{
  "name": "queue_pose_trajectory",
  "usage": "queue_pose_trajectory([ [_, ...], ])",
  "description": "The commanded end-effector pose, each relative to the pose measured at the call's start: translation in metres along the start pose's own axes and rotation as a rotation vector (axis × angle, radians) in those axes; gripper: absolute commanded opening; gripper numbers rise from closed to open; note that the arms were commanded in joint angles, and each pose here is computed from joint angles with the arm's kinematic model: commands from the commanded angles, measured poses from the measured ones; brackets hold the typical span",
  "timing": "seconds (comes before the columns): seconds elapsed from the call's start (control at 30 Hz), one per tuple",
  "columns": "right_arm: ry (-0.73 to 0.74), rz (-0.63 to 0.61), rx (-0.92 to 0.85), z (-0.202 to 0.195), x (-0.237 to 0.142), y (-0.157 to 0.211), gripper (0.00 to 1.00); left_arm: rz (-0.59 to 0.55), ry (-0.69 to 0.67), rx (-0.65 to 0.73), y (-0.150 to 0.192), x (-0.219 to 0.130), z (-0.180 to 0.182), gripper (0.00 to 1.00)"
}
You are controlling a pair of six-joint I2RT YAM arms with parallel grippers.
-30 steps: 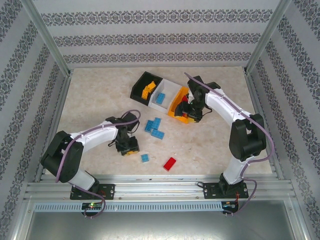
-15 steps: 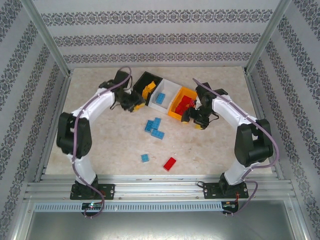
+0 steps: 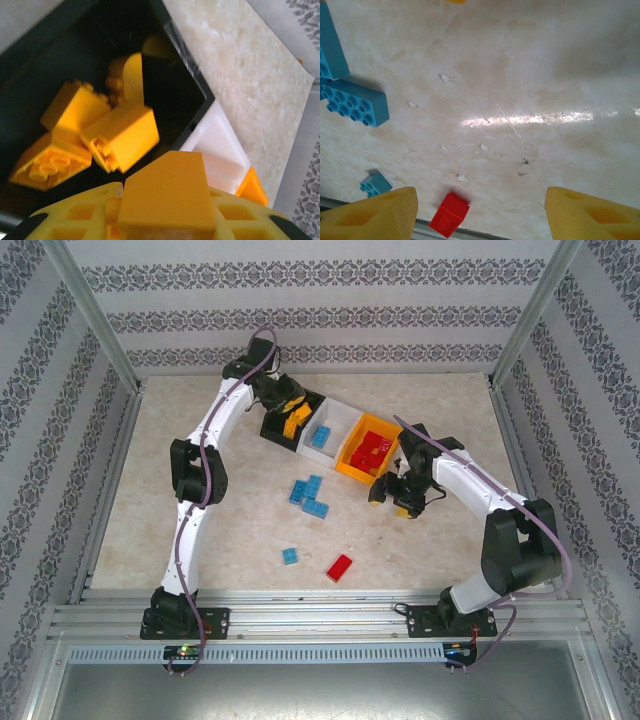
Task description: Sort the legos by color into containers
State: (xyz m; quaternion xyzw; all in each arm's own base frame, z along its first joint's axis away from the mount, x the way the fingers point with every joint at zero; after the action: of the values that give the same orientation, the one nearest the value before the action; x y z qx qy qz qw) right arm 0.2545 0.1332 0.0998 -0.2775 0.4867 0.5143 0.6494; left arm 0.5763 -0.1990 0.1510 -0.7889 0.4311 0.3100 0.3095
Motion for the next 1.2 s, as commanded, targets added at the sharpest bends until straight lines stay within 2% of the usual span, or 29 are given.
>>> queue_pose_trajectory([
  [0.0,-0.025,-0.01,0.012,0.001,-0.005,0.002,0.68,-0.019,-0.036,-0.029,-0.012,-0.016,0.012,0.35],
  [0.03,-0.025,-0.01,0.012,0.001,-0.006,0.002,0.68,-0.025,-0.03,-0.032,-0.014,-0.017,0.012,0.38],
  [0.13,-0.023,-0.01,0.006,0.002,-0.005,0.001,0.68,-0.025,-0.021,-0.037,-0.017,-0.018,0.013,0.55],
  [0.27,-0.023,-0.007,-0.004,0.009,-0.004,0.001,0.69,-0.018,-0.045,-0.025,-0.015,-0.022,0.018,0.65],
  [0.47,0.001,-0.004,-0.043,0.019,-0.001,0.005,0.69,-0.04,-0.054,-0.003,-0.02,-0.041,0.017,0.69],
  [0.63,0.036,0.011,-0.13,0.029,0.001,0.016,0.69,-0.049,-0.068,0.059,-0.014,-0.073,0.009,0.71],
  [0.77,0.14,0.059,-0.229,0.031,0.012,0.034,0.71,-0.018,-0.145,0.169,0.013,-0.102,0.009,0.76],
  [0.9,0.256,0.109,-0.254,0.021,0.029,0.052,0.73,0.002,-0.21,0.236,0.051,-0.131,0.025,0.81],
  [1.0,0.299,0.126,-0.168,0.013,0.04,0.064,0.75,-0.004,-0.204,0.225,0.085,-0.15,0.044,0.85],
  [1.17,0.245,0.103,0.028,0.019,0.046,0.082,0.78,0.058,-0.234,0.193,0.144,-0.165,0.087,0.88],
])
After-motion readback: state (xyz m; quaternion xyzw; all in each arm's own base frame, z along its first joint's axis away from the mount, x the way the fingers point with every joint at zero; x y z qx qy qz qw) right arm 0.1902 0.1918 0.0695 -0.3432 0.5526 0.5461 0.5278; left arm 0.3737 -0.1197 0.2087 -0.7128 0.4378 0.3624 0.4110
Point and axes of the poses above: each hand's point on the last joint's axis, 136 mm out from that joint toward the fingers, its own x axis out along the fingers, its own z axis along the line the jaws close on, y = z × x, the point moved 1 cm from there along -x, back along the fingers, and after that the axes turned 4 degrees about x, right-handed, at the moved point
